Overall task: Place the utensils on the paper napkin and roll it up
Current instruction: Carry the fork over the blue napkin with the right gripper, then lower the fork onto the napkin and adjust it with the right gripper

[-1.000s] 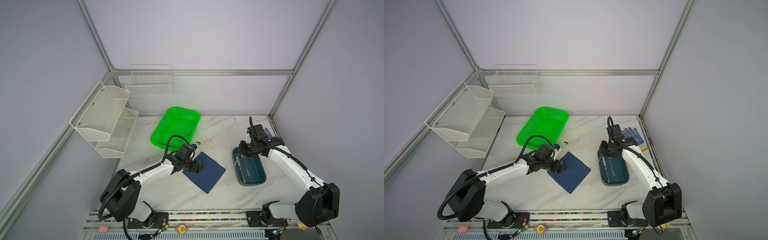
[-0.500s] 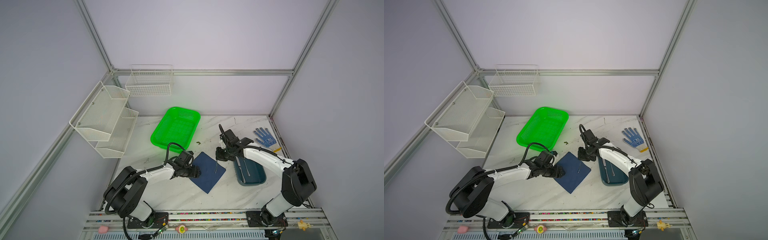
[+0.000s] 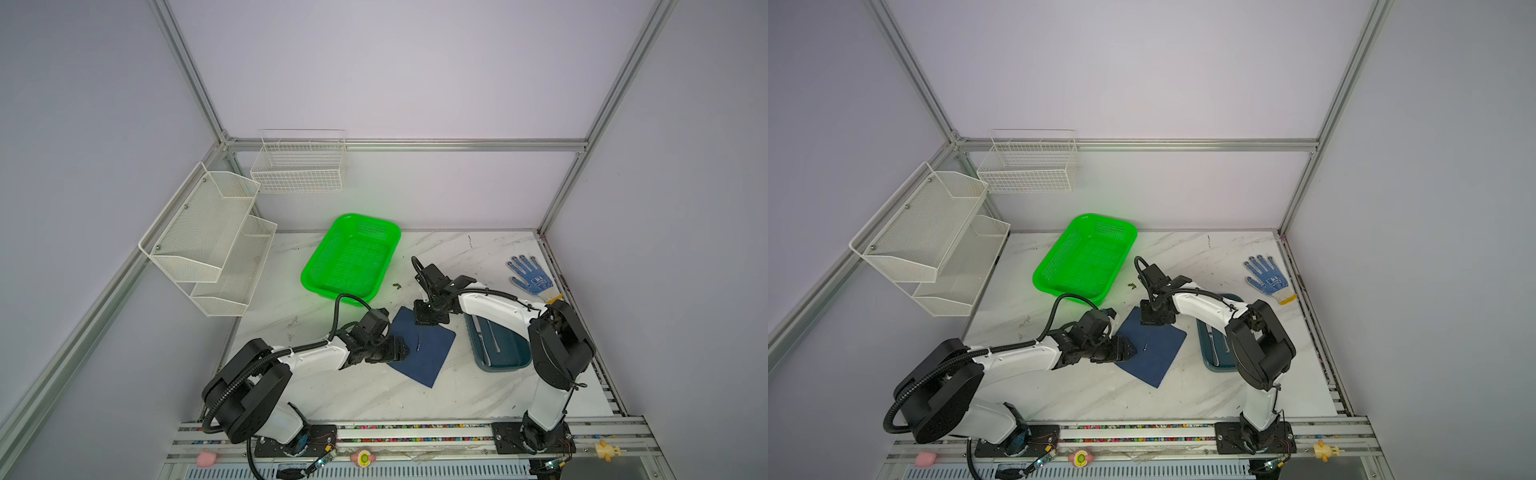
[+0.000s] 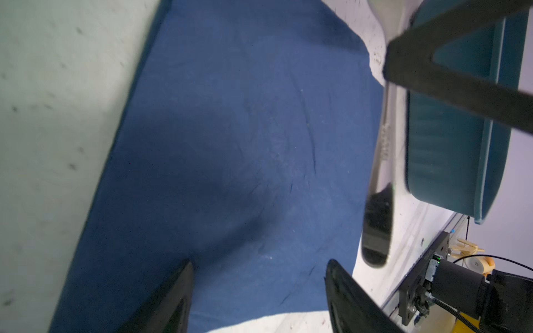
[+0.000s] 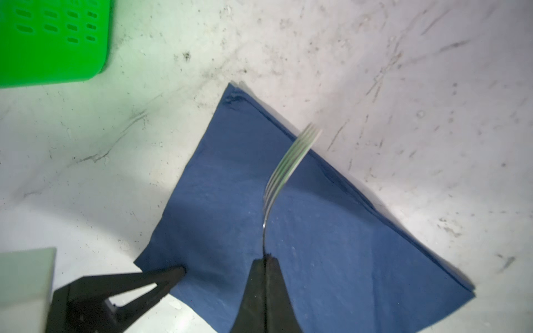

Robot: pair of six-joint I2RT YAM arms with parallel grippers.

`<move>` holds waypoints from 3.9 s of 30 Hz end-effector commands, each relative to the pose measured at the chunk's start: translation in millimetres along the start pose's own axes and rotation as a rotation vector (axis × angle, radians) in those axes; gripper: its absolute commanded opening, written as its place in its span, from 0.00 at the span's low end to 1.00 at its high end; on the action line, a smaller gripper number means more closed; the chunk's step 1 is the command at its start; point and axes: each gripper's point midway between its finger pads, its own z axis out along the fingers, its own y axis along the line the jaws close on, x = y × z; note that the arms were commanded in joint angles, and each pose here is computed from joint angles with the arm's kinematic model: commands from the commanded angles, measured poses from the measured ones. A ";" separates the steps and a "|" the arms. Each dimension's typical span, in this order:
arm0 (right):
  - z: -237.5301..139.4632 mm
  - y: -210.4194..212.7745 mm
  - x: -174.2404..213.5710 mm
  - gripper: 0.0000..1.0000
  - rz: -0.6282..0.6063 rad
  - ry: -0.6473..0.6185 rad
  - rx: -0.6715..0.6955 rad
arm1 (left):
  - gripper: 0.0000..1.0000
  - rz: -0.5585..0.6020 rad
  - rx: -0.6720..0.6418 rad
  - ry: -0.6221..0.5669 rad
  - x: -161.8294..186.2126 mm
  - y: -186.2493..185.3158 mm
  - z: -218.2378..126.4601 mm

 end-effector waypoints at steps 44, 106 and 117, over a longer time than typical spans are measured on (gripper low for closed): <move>40.5 44.9 39.0 0.09 -0.171 0.073 0.265 | 0.78 -0.021 -0.321 -0.558 -43.8 69.7 -167.4; 42.7 67.7 21.7 0.30 -0.280 -0.289 0.415 | 0.79 -0.002 -0.360 -0.626 -45.8 75.9 -188.4; 59.7 60.0 21.9 0.31 -0.296 -0.310 0.433 | 0.79 -0.002 -0.369 -0.619 -45.6 77.7 -185.1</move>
